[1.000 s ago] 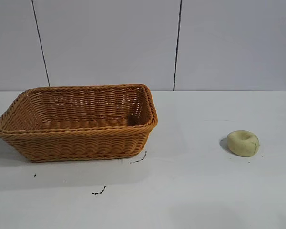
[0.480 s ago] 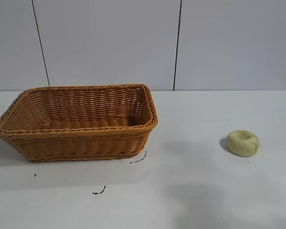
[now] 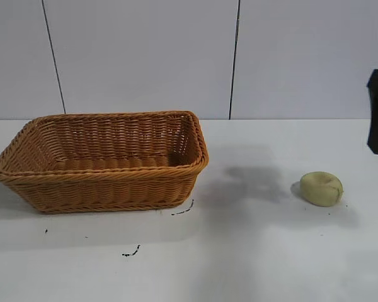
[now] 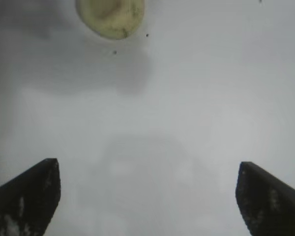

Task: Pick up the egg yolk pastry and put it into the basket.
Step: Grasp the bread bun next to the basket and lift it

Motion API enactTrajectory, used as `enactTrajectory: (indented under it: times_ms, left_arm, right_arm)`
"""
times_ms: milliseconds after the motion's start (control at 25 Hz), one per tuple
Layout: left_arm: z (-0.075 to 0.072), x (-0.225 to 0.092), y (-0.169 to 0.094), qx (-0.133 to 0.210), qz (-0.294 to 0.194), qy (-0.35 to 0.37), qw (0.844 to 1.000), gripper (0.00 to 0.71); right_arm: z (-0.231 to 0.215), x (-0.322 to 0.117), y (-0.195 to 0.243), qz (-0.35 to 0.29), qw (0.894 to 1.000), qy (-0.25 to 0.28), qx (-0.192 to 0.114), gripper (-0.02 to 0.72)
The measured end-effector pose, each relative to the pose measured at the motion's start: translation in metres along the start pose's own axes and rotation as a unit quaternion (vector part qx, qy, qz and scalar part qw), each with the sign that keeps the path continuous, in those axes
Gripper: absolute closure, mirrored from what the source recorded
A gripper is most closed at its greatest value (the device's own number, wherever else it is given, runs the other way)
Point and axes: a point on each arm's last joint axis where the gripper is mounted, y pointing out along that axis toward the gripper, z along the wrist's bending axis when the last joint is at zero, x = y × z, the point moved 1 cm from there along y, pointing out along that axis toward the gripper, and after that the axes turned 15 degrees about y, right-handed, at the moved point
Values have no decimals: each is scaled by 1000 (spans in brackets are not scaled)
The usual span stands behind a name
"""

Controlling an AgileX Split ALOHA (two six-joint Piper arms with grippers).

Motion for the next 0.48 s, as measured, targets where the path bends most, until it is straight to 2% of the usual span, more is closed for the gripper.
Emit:
enactTrajectory:
  times_ms: [160,480]
  left_arm:
    - [0,0,0,0,0,0,1000,17]
    - [0,0,0,0,0,0,1000,17]
  right_arm:
    - [17,7,18,8,1000,-16,3,8]
    - [19,8,71,33,999,-18,-4,8]
